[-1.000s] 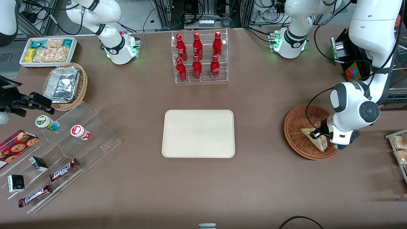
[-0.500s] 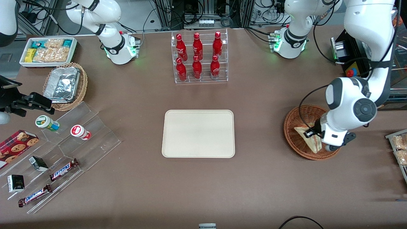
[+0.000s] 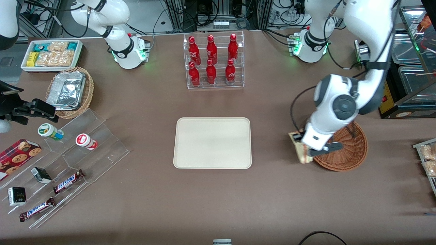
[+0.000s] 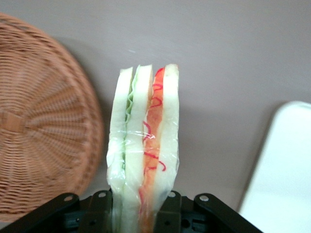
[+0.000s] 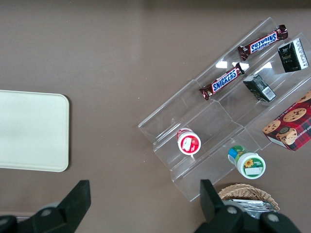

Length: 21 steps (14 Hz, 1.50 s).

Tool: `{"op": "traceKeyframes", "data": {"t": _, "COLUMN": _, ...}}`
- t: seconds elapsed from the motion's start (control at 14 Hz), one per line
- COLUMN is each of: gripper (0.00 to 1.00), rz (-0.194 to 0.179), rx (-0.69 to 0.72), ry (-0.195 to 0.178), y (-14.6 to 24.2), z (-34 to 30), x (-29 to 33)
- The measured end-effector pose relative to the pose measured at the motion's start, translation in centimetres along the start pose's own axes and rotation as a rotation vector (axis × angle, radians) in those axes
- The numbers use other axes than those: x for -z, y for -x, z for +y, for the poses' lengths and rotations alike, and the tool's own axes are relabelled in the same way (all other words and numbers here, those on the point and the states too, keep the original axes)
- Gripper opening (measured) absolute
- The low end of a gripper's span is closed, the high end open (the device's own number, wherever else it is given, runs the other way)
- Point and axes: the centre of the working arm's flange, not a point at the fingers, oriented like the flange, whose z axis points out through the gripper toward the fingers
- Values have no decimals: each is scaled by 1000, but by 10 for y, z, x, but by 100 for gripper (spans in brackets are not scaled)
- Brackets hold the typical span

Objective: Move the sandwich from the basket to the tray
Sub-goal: 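Carry the sandwich with the left gripper over the cream tray, then lower the sandwich onto the tray and open the left gripper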

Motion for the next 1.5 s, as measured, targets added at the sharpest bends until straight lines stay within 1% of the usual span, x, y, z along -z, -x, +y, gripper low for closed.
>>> {"op": "traceKeyframes", "data": {"t": 0.21, "gripper": 26, "rz": -5, "rx": -107, "ry": 3, "y": 29, "z": 66, "x": -9}}
{"op": "traceKeyframes", "data": {"t": 0.43, "gripper": 26, "rz": -11, "rx": -183, "ry": 4, "y": 51, "z": 119, "x": -24}}
{"op": "traceKeyframes", "data": {"t": 0.5, "gripper": 30, "rz": -8, "rx": -200, "ry": 8, "y": 57, "z": 135, "x": -30}}
{"op": "traceKeyframes", "data": {"t": 0.71, "gripper": 30, "rz": -13, "rx": -190, "ry": 14, "y": 69, "z": 181, "x": -59}}
{"op": "traceKeyframes", "data": {"t": 0.79, "gripper": 28, "rz": -8, "rx": -194, "ry": 22, "y": 70, "z": 192, "x": -69}}
{"op": "traceKeyframes", "data": {"t": 0.93, "gripper": 27, "rz": 10, "rx": -198, "ry": 43, "y": 66, "z": 202, "x": -84}}
{"op": "traceKeyframes", "data": {"t": 1.21, "gripper": 29, "rz": -8, "rx": -212, "ry": 31, "y": 73, "z": 209, "x": -104}}
{"op": "traceKeyframes", "data": {"t": 1.36, "gripper": 39, "rz": -8, "rx": -214, "ry": 31, "y": 74, "z": 210, "x": -110}}
{"op": "traceKeyframes", "data": {"t": 1.43, "gripper": 40, "rz": -3, "rx": -214, "ry": 36, "y": 73, "z": 211, "x": -110}}
{"op": "traceKeyframes", "data": {"t": 1.5, "gripper": 45, "rz": 1, "rx": -214, "ry": 40, "y": 72, "z": 211, "x": -110}}
